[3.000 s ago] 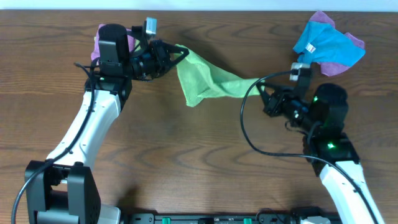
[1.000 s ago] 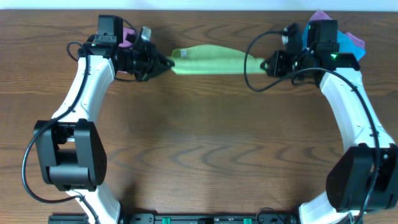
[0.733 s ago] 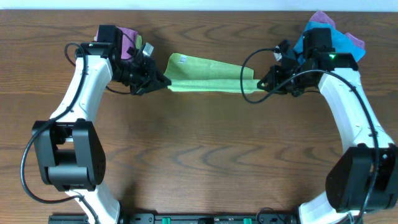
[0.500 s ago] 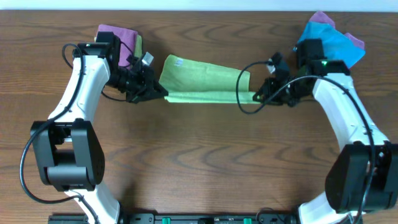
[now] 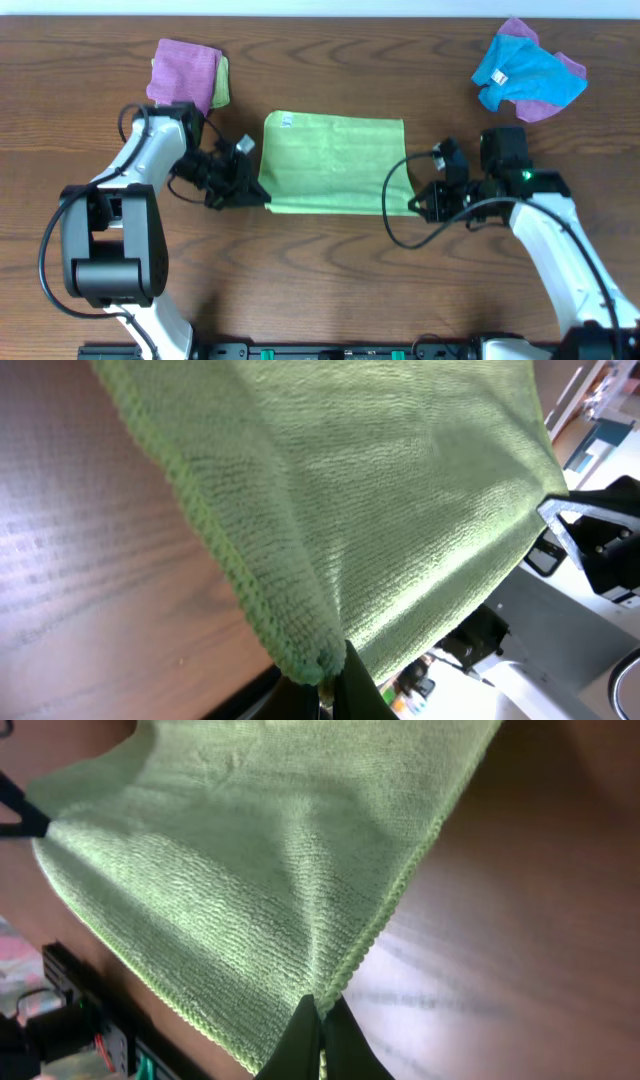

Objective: Fold the cloth
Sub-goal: 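Lay the cloth flat by pulling both grippers back toward the robot, then fold the near edge over toward the far edge with both grippers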

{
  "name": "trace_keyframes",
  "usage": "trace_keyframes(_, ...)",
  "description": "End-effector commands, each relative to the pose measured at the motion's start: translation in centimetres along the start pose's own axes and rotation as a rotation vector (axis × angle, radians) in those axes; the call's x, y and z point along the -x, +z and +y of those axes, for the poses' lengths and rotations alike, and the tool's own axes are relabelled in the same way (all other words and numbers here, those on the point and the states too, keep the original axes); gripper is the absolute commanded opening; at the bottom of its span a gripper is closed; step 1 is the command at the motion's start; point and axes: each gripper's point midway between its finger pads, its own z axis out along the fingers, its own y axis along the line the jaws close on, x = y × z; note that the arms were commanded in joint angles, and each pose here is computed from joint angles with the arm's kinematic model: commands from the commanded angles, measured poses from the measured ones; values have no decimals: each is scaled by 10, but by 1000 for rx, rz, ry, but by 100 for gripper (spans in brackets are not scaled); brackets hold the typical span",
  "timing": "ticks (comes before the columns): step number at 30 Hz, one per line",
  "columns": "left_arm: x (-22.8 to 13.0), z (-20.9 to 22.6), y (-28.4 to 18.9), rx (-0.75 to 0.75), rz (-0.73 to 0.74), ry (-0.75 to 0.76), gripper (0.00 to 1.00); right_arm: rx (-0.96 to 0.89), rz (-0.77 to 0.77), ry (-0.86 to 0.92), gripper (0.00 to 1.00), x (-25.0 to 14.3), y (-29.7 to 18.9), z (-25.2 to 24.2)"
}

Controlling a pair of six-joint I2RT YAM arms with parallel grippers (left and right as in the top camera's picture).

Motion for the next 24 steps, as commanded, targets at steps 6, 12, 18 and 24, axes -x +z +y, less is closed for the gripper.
trace_keyframes(6,-40,33,18,22,20,-29,6,-133,56,114,1,-55,11,-36)
trace_keyframes(12,-68,38,24,19,10,-38,6,-134,69,127,2,-76,13,-37)
trace_keyframes(18,-57,27,14,21,-97,-30,6,-132,-16,88,1,-59,6,-33)
trace_keyframes(24,-22,22,5,8,-236,-63,6,-131,-181,62,1,-17,2,-33)
